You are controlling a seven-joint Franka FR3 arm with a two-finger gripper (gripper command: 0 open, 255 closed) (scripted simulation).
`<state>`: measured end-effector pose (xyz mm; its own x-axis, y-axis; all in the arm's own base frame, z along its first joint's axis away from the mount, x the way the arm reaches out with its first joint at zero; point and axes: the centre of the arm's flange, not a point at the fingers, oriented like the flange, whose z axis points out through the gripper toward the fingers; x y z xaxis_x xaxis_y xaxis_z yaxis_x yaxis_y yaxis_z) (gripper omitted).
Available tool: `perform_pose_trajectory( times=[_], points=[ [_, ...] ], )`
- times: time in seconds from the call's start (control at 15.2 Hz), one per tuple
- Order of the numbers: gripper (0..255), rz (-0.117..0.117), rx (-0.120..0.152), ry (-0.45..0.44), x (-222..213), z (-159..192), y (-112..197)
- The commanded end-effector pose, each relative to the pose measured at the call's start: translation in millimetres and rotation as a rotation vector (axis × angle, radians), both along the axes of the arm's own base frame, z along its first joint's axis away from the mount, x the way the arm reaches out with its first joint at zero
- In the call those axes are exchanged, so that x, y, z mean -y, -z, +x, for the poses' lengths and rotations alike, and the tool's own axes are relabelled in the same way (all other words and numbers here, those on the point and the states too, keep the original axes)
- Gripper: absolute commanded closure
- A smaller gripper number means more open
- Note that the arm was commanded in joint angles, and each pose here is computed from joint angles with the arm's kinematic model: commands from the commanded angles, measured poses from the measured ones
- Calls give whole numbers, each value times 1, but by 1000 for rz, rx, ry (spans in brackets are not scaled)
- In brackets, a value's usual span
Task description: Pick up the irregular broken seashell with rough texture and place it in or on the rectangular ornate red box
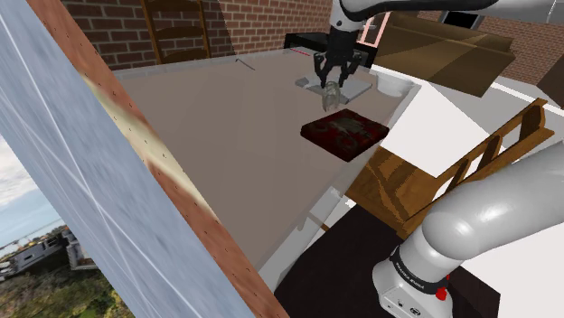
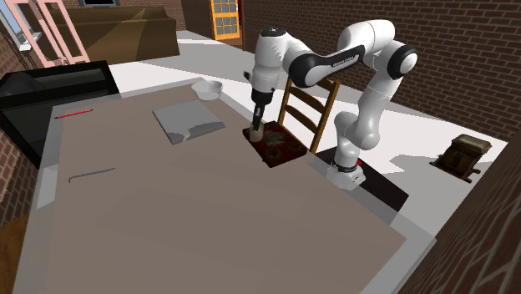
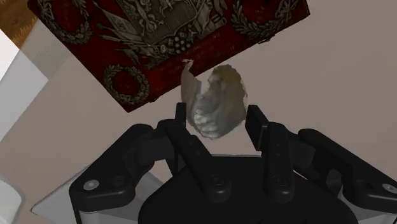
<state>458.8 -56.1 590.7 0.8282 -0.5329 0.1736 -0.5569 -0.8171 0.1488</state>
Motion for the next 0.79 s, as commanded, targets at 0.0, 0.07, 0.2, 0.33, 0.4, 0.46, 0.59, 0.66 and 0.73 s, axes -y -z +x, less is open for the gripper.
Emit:
perform_pose_trajectory(
  times=[0.0, 0.07, 0.2, 0.33, 0.4, 0.46, 0.59, 0.66, 0.73],
  points=[
    [255, 0, 1, 0, 8, -25, 2],
    [255, 0, 1, 0, 11, -38, 2],
    [255, 0, 1, 0, 16, -63, 3],
    [255, 0, 1, 0, 22, -89, 3],
    [255, 0, 1, 0, 24, -98, 4],
    [255, 0, 1, 0, 24, -98, 9],
    [255, 0, 1, 0, 24, -98, 19],
    [255, 0, 1, 0, 24, -98, 25],
    [255, 0, 1, 0, 24, -98, 30]
  ],
)
